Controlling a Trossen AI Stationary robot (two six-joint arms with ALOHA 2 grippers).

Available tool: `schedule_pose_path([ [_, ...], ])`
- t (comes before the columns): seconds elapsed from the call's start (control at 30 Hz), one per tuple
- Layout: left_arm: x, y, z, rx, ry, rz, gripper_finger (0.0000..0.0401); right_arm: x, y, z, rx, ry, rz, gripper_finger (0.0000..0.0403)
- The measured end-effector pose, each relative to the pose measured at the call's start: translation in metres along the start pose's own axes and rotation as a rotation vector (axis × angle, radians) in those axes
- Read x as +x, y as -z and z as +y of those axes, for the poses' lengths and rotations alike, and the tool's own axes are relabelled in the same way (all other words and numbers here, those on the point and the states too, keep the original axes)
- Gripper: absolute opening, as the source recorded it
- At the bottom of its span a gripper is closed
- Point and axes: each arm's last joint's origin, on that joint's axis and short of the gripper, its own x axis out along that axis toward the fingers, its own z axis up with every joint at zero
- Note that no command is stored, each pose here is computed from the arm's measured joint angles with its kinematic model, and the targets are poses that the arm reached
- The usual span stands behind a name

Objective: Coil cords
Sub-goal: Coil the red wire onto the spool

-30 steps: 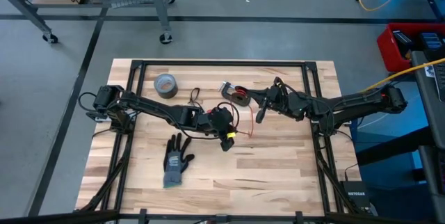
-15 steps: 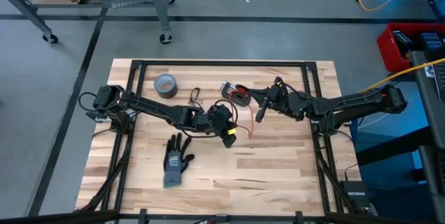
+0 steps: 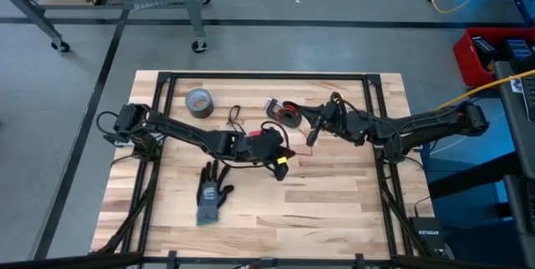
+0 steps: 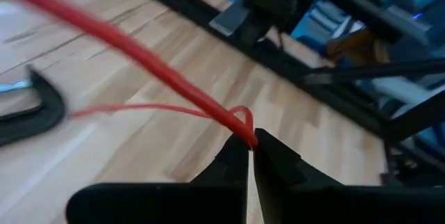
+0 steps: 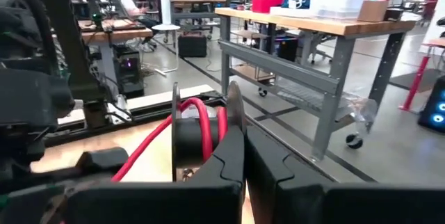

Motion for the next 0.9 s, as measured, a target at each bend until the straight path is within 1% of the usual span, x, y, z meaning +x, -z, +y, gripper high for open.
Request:
schedule_pose_path([
  [0.1,0.006,0.001,0.001,-0.013,0.034,-0.008,0.0001,0.004,0.002,0.003,0.013,-0.033,-0.001,0.0005],
  [0.3,0.015,0.009,0.007,-0.045,0.003,0.030,0.0000,0.008,0.003,0.010,0.045,-0.145,-0.027,0.0005],
  [0.43,0.015,0.010,0.008,-0.042,-0.026,0.026,0.0000,0.008,0.002,0.010,0.052,-0.155,-0.036,0.0005],
  [0.5,0.015,0.009,0.008,-0.043,-0.040,0.013,0.0000,0.008,0.000,0.010,0.071,-0.181,-0.051,0.0005],
  [0.73,0.015,0.007,0.006,-0.051,-0.019,-0.014,0.0000,0.008,0.000,0.011,0.087,-0.212,-0.050,0.0005],
  [0.8,0.014,0.009,0.007,-0.038,-0.032,0.008,0.0000,0.008,0.000,0.011,0.088,-0.214,-0.052,0.0005],
  [0.9,0.013,0.018,0.009,-0.013,-0.079,0.080,0.0000,0.007,-0.001,0.011,0.087,-0.219,-0.054,0.0005],
])
